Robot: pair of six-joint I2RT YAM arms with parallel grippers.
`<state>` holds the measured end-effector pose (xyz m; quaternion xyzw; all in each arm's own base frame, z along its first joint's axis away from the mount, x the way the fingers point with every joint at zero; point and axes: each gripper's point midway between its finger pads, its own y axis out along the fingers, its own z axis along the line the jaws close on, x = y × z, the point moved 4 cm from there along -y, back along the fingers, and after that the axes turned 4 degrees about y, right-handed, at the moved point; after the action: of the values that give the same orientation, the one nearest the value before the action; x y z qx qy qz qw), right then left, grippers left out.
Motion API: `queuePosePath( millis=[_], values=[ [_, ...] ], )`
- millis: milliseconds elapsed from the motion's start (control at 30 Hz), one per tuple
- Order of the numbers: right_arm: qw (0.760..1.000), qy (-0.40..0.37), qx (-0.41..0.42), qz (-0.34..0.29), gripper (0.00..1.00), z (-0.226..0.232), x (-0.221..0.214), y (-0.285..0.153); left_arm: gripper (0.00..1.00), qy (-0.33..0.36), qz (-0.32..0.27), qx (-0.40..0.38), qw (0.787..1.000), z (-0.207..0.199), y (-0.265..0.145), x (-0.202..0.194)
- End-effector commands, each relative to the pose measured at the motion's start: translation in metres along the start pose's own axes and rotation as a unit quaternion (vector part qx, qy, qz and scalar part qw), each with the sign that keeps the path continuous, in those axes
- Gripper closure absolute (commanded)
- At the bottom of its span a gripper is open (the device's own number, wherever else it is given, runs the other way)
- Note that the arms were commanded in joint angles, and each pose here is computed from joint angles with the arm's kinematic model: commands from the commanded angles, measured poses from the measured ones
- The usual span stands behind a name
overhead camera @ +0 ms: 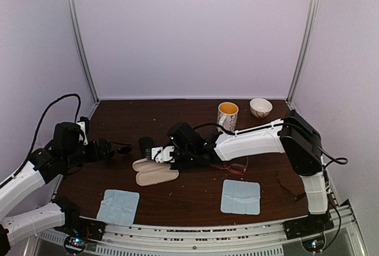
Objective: Organize the sunglasses
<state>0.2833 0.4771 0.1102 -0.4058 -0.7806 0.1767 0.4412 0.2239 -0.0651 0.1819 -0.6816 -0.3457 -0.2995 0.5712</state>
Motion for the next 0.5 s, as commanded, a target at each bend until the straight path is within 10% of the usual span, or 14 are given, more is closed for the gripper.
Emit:
queuePosePath(
  millis=[0, 467],
  values=[
    [1.0, -0.008, -0.026, 0.003, 0.86, -0.0031, 0.0014, 0.004, 0.02, -0.006, -0.02, 0.002, 1.0, 0.0013, 0.0005, 0.0054],
    [0.999, 0.002, -0.049, -0.003, 0.78, -0.0113, 0.0075, 0.0003, 0.02, -0.008, -0.021, 0.001, 1.0, 0.0013, -0.0009, 0.0055]
  ],
)
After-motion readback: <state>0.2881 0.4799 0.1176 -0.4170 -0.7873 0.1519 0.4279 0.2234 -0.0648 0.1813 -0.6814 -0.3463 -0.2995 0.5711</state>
